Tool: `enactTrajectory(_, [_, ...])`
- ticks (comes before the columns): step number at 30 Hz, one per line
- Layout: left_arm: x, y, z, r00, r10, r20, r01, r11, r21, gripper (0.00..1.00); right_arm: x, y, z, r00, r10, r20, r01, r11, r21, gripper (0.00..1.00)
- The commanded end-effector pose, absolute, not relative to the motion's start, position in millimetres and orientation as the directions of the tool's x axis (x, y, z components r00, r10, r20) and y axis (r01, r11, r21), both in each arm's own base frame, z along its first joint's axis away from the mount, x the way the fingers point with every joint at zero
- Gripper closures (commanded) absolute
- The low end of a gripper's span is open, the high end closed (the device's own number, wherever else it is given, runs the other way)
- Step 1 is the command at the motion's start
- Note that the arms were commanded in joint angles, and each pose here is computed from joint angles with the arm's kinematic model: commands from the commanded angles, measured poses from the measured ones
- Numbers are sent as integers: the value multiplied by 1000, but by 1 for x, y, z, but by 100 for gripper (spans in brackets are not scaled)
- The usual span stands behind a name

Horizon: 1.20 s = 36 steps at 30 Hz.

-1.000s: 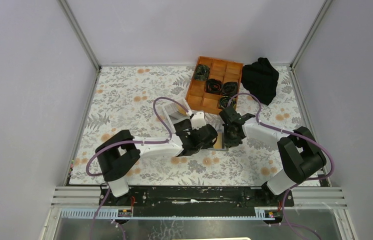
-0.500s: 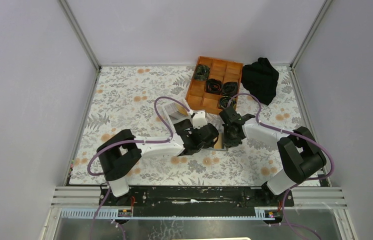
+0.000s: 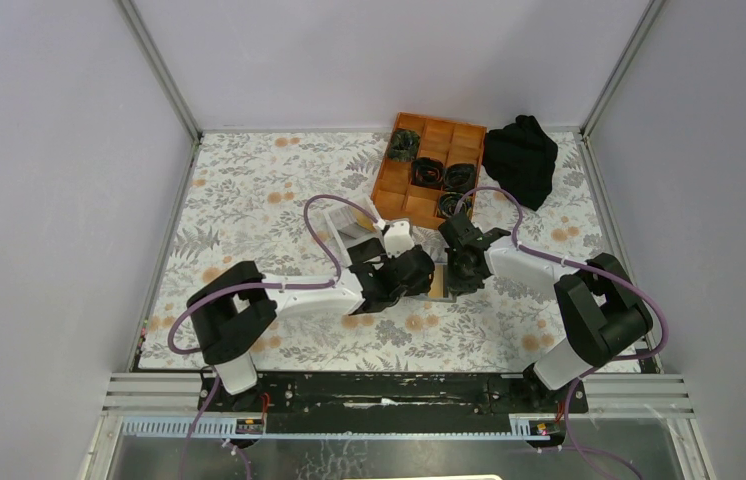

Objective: Put the credit cards into the card holder
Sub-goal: Turn over the card slot in the card holder.

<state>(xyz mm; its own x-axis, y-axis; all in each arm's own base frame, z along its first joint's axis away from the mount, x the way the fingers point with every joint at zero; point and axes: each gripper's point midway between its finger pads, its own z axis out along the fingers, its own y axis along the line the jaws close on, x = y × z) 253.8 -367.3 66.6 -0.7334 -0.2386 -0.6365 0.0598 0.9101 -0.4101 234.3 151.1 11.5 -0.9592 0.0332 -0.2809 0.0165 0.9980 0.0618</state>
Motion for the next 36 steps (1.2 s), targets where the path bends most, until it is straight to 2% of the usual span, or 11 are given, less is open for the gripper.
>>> enactTrajectory(1, [254, -384, 83, -719, -272, -640, 102, 869, -484, 53, 234, 156, 13, -958, 25, -285, 3, 997, 79, 81])
enactTrajectory(36, [249, -414, 68, -759, -238, -606, 168, 828, -535, 53, 233, 145, 13, -956, 39, -291, 26, 999, 47, 81])
